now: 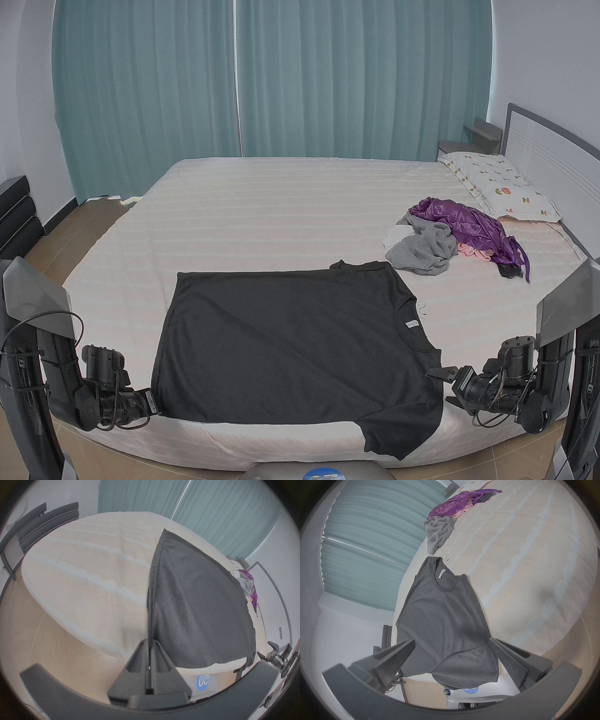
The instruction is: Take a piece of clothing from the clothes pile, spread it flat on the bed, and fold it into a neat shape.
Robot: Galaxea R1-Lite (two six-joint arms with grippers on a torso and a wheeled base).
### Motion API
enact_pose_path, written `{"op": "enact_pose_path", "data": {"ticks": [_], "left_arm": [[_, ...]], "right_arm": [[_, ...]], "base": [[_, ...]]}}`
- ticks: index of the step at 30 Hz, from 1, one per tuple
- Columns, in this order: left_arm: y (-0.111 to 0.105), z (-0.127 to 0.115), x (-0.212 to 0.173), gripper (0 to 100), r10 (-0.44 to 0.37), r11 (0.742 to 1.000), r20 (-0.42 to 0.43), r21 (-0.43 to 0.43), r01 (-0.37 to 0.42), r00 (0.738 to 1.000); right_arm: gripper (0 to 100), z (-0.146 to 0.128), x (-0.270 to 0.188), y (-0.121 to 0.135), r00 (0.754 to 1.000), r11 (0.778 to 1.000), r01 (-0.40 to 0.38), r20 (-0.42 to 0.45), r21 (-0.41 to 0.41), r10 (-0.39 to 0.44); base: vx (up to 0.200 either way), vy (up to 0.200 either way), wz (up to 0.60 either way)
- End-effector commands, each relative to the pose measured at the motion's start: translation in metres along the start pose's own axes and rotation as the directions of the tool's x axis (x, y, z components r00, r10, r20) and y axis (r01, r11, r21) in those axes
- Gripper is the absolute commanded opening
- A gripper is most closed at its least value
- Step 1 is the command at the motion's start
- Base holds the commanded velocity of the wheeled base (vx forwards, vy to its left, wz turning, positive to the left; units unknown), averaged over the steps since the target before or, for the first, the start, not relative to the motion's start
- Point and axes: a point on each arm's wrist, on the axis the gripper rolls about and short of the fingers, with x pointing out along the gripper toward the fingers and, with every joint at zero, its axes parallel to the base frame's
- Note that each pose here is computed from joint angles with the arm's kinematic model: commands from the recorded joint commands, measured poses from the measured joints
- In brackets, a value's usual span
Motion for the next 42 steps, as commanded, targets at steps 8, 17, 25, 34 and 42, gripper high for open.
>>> {"op": "enact_pose_path", "data": {"ticks": [8,17,25,34,42], "left_arm": [[0.004,0.005,-0.013,0,0.007,1.0,0.038,-0.02,-0.006,0.999],[0.006,0.002,-0.01,0,0.0,0.998,0.016,-0.07,0.001,1.0],[0.005,0.006,-0.012,0,-0.045,0.986,0.054,-0.161,0.053,0.998],[0.008,0.007,-0.014,0,-0.057,0.979,0.056,-0.194,0.067,0.997],[0.008,0.007,-0.013,0,-0.056,0.979,0.054,-0.193,0.065,0.997]], "right_arm": [[100,-0.005,0.004,0.006,1.0,0.999,-0.003,0.016,-0.04,0.004],[100,-0.004,0.016,0.007,0.997,0.995,0.03,0.071,-0.1,-0.023],[100,0.001,0.035,-0.008,0.987,0.981,0.113,0.128,-0.155,-0.093],[100,0.018,0.046,-0.008,0.982,0.983,0.131,0.153,-0.13,-0.11],[0,0.026,0.056,-0.002,0.981,0.978,0.118,0.172,-0.172,-0.088]], "base": [[0.0,0.0,0.0],[0.0,0.0,0.0],[0.0,0.0,0.0],[0.0,0.0,0.0],[0.0,0.0,0.0]]}}
